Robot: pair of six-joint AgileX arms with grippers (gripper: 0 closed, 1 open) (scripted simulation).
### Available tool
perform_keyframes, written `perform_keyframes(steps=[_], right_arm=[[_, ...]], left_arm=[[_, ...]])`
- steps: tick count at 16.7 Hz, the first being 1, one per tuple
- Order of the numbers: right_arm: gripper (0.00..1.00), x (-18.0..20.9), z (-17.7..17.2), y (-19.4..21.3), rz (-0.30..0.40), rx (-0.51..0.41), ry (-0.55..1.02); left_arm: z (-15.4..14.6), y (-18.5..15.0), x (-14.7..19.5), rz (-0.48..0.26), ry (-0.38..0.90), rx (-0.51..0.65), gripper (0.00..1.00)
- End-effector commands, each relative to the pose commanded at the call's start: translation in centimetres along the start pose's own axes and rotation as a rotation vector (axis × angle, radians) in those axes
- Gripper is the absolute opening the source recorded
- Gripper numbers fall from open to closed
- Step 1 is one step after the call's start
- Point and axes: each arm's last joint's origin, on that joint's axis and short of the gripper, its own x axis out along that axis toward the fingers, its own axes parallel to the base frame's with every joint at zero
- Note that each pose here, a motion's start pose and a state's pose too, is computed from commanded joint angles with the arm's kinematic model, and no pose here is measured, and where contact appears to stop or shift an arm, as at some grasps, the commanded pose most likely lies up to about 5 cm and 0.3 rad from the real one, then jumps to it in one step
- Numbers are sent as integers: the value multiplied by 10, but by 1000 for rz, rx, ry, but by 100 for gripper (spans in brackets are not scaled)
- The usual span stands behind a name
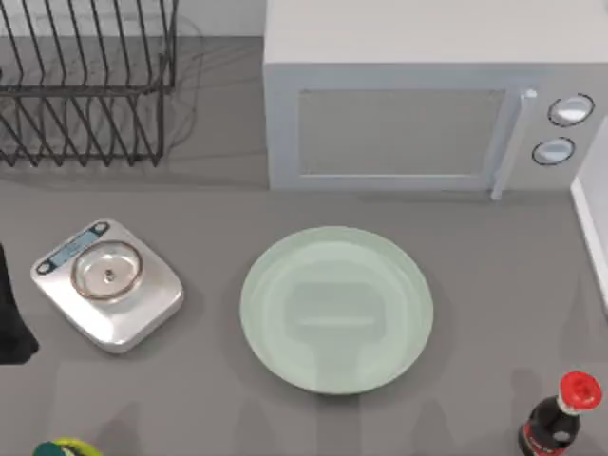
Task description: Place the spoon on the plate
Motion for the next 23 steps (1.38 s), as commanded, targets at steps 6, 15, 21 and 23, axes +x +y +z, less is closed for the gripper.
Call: perform_keyframes(steps=[6,15,21,23], right_arm=[[100,0,0,0,0,0,0],[100,0,0,0,0,0,0],[100,0,0,0,0,0,0],[100,0,0,0,0,0,0]], left_arm=[[17,3,2,28,87,46,100],[69,35,74,43,820,219,100],[58,80,148,-74,1307,228,100],[49,95,167,-118,1413,218,100]])
